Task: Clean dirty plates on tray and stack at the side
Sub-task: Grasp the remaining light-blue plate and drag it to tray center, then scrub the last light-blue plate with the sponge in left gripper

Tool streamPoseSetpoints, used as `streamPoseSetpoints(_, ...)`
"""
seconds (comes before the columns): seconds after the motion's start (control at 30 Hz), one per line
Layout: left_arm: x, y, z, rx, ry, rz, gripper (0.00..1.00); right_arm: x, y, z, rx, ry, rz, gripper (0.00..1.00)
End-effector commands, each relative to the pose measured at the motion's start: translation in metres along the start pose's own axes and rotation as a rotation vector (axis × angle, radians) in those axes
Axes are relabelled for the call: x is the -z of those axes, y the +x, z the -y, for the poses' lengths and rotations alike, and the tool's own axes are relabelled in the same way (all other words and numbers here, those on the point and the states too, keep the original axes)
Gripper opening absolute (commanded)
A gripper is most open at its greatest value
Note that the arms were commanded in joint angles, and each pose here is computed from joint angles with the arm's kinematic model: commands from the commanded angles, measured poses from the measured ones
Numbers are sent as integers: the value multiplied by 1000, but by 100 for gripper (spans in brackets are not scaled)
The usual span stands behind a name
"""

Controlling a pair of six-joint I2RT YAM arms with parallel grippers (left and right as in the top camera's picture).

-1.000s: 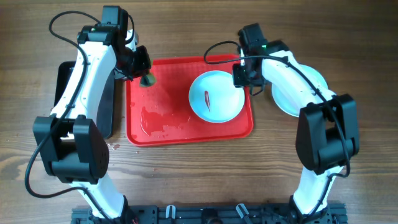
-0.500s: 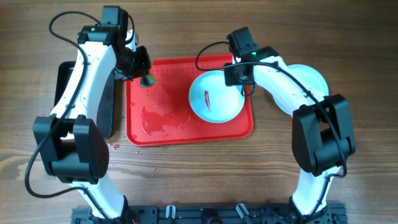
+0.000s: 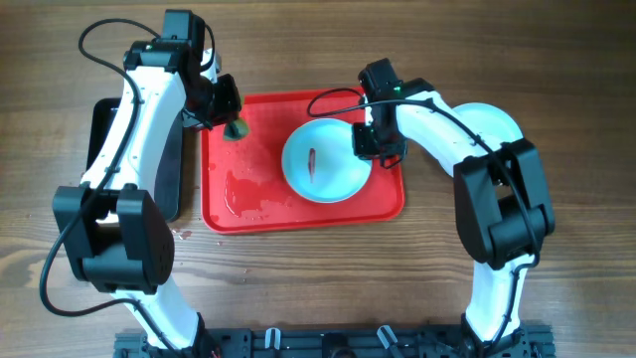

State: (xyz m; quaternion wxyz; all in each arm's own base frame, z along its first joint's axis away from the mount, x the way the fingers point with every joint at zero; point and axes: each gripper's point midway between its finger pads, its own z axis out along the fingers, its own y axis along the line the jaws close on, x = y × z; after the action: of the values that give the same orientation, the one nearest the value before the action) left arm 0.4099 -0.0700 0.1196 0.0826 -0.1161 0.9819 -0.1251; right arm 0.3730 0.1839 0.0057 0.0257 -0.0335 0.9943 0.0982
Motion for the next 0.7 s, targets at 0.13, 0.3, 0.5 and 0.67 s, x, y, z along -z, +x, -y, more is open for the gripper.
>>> streamPoseSetpoints(0.13,-1,4,2,6,12,-17,4,-35,4,-49,-38,-92,-1,19)
streamPoseSetpoints(0.3,-4,20,15,-38,5,-60,4,-43,31,-50,-46,-90,-113,10)
streamPoseSetpoints(0.5,-9,40,36,-129,1,-108,4,-42,34,-53,-49,-108,-131,4)
streamPoseSetpoints(0.67,-30,48,29,-179,-20,-180,4,-44,9,-59,-23,-132,-26,4)
